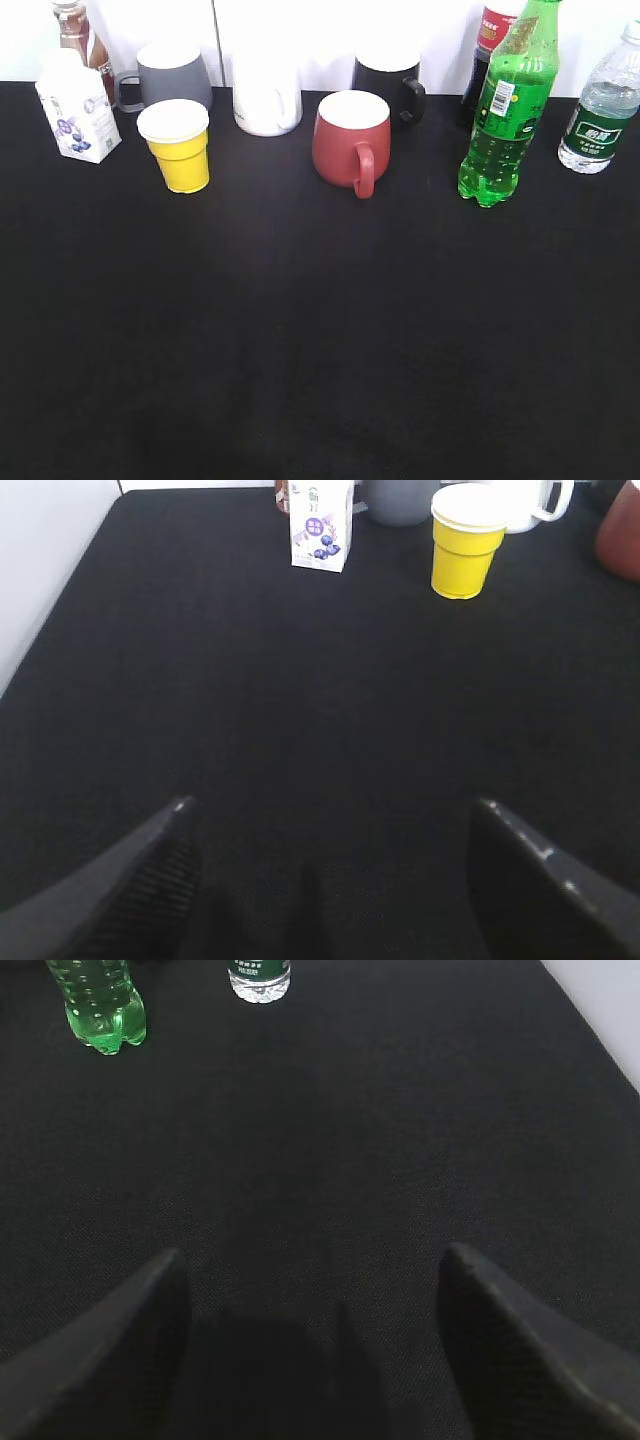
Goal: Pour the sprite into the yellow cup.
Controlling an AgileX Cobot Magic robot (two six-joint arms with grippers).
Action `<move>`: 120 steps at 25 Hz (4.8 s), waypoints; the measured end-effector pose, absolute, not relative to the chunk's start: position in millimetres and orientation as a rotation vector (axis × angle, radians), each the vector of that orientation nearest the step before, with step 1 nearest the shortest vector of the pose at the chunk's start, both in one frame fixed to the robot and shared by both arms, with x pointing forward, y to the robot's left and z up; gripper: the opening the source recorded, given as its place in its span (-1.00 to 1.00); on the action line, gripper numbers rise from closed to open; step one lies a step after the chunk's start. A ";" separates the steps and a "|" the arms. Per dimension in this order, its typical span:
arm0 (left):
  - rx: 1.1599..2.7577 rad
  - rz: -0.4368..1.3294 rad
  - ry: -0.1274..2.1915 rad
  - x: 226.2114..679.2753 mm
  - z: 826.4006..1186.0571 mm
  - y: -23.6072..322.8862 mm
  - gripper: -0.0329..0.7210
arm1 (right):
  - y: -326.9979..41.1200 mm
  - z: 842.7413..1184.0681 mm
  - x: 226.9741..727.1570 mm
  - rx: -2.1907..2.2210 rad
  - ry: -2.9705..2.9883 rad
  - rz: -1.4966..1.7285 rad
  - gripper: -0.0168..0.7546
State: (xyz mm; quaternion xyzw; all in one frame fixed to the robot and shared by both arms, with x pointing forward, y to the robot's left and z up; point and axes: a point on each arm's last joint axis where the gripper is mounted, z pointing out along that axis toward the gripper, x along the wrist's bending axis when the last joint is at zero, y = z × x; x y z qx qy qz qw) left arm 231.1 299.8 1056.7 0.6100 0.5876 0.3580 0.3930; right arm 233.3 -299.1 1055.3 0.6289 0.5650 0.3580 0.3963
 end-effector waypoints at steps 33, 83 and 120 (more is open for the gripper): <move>1.601 0.814 1.056 483.0 948.3 211.4 0.66 | -299.0 1055.3 233.3 1.594 1.432 0.908 0.56; 1.588 0.680 0.546 518.7 918.4 162.5 0.27 | -310.6 1019.9 437.2 1.323 1.214 1.202 0.32; 1.587 0.680 0.545 518.6 918.6 162.4 0.27 | -192.2 904.9 573.0 1.297 1.287 1.233 0.73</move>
